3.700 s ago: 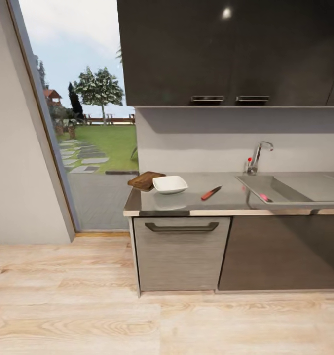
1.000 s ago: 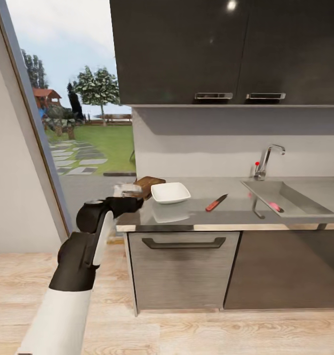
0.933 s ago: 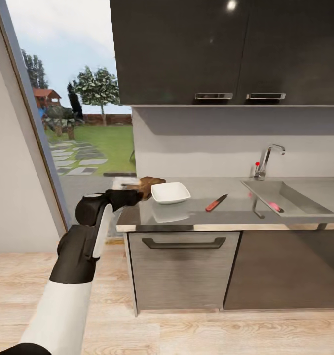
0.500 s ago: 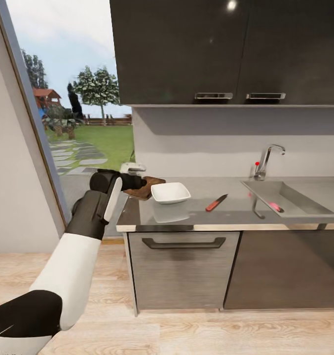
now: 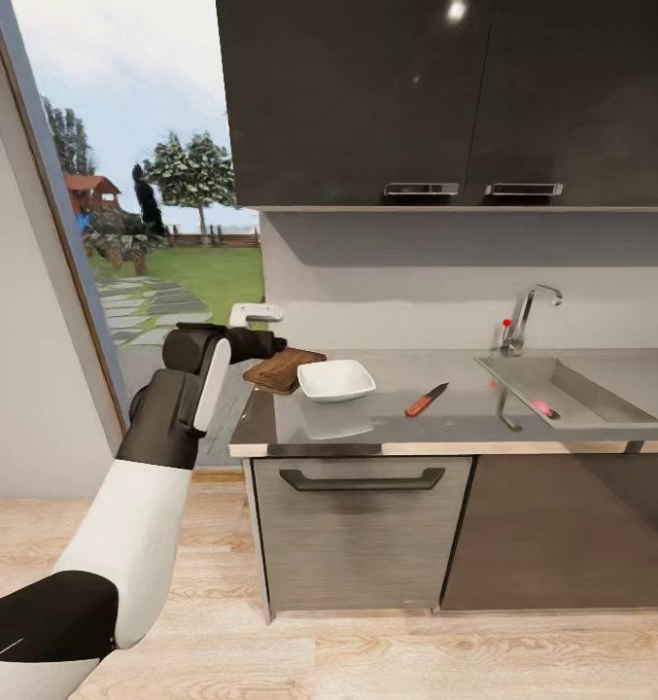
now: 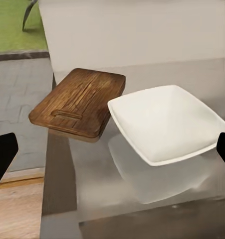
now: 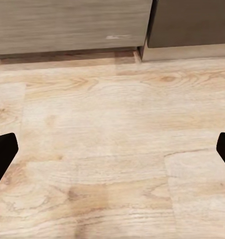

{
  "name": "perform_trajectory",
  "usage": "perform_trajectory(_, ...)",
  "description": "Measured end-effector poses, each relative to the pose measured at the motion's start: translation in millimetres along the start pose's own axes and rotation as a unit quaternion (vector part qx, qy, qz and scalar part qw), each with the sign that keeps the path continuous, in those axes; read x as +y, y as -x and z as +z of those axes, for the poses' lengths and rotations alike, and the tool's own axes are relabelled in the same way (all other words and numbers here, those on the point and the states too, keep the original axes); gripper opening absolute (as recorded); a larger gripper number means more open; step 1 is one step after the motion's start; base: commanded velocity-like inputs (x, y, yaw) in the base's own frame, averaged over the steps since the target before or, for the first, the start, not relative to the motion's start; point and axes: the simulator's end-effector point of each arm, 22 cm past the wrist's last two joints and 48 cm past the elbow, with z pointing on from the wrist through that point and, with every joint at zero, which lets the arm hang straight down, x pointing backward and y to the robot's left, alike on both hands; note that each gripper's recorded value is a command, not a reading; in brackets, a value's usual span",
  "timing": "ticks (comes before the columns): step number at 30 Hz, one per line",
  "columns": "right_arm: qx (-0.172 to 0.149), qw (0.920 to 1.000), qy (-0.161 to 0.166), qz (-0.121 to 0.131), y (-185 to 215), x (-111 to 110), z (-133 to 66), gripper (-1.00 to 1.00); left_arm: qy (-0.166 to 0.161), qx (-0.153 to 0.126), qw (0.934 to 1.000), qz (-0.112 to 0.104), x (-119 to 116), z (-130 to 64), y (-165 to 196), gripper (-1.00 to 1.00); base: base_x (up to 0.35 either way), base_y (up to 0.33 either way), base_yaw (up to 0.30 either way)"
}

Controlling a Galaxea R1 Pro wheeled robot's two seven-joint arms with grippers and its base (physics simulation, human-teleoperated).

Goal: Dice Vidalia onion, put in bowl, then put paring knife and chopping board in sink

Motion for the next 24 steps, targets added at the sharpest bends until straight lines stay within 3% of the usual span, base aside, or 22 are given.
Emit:
perform_trajectory(17, 0.004, 1.0, 0.001, -0.001, -3, 1, -1.1, 1.0, -0.011, 0.011, 0.9999, -0.005, -6, 5.1, -10, 1.0, 0.271, -0.034, 0.0)
perform_trajectory(24, 0.037, 0.9993, -0.001, -0.001, -32, -1, -10.1, 1.0, -0.016, 0.047, 0.9987, -0.01, -8, 19.6, -38, 1.0, 0.215, -0.002, 0.0)
